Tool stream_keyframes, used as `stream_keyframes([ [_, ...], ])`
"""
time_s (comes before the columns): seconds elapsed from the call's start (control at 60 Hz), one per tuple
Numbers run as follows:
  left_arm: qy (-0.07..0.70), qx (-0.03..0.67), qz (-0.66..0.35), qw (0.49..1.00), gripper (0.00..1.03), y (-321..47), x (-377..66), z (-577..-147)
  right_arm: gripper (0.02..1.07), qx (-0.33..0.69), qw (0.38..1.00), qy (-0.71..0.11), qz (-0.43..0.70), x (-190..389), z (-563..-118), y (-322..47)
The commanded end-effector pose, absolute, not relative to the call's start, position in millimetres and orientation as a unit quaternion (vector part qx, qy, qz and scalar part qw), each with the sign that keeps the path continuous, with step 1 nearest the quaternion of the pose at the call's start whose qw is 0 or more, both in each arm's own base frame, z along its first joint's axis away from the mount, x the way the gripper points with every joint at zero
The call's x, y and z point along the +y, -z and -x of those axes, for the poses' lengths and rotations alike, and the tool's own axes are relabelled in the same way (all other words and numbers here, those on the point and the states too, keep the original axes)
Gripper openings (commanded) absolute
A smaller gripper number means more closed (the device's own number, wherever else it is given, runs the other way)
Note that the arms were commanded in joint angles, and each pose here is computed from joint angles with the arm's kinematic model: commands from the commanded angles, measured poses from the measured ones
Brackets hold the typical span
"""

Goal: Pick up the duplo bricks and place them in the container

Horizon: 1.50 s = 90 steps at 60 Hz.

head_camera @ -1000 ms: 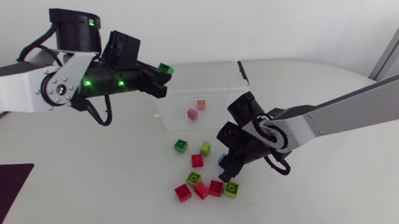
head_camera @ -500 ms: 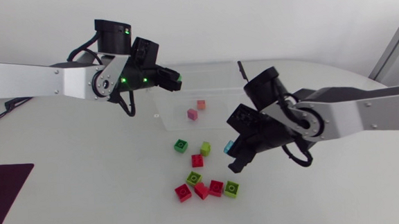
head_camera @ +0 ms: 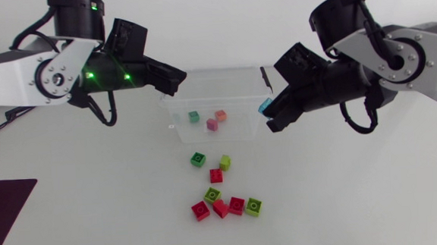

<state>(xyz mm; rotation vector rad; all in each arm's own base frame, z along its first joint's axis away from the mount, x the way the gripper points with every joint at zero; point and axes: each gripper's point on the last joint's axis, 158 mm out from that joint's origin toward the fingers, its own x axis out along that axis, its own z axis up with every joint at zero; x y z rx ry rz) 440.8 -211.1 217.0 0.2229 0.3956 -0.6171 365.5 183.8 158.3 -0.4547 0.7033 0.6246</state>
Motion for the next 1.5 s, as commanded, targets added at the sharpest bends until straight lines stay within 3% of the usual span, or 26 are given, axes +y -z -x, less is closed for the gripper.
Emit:
stream_keyframes([
  [0.0, 0.320, 0.218, -0.128, 0.913, 0.84, -197, -205, -416, 0.35, 0.328, 0.871, -0.296, 0.216, 186, -379, -169],
  [0.367, 0.383, 0.309, -0.192, 0.849, 0.84, -95, -196, -352, 0.35, 0.297, 0.894, -0.278, 0.187, 206, -439, -185],
  [0.55, 0.397, 0.356, -0.196, 0.823, 0.84, -48, -199, -344, 0.35, 0.283, 0.904, -0.269, 0.176, 213, -470, -186],
  [0.833, 0.409, 0.377, -0.188, 0.809, 0.83, -5, -221, -342, 0.36, 0.283, 0.909, -0.256, 0.168, 217, -506, -173],
  [0.9, 0.402, 0.379, -0.183, 0.813, 0.83, 2, -225, -347, 0.48, 0.285, 0.911, -0.247, 0.165, 215, -515, -168],
  [0.983, 0.382, 0.380, -0.178, 0.824, 0.83, 9, -228, -361, 0.84, 0.286, 0.915, -0.233, 0.161, 211, -525, -163],
  [1.017, 0.378, 0.379, -0.178, 0.826, 0.83, 11, -229, -364, 0.90, 0.288, 0.916, -0.230, 0.160, 210, -525, -162],
  [1.233, 0.344, 0.376, -0.174, 0.843, 0.82, 21, -229, -385, 0.91, 0.273, 0.919, -0.233, 0.161, 210, -498, -177],
  [1.483, 0.320, 0.380, -0.162, 0.853, 0.77, 27, -235, -403, 0.91, 0.268, 0.913, -0.257, 0.172, 212, -428, -176],
])
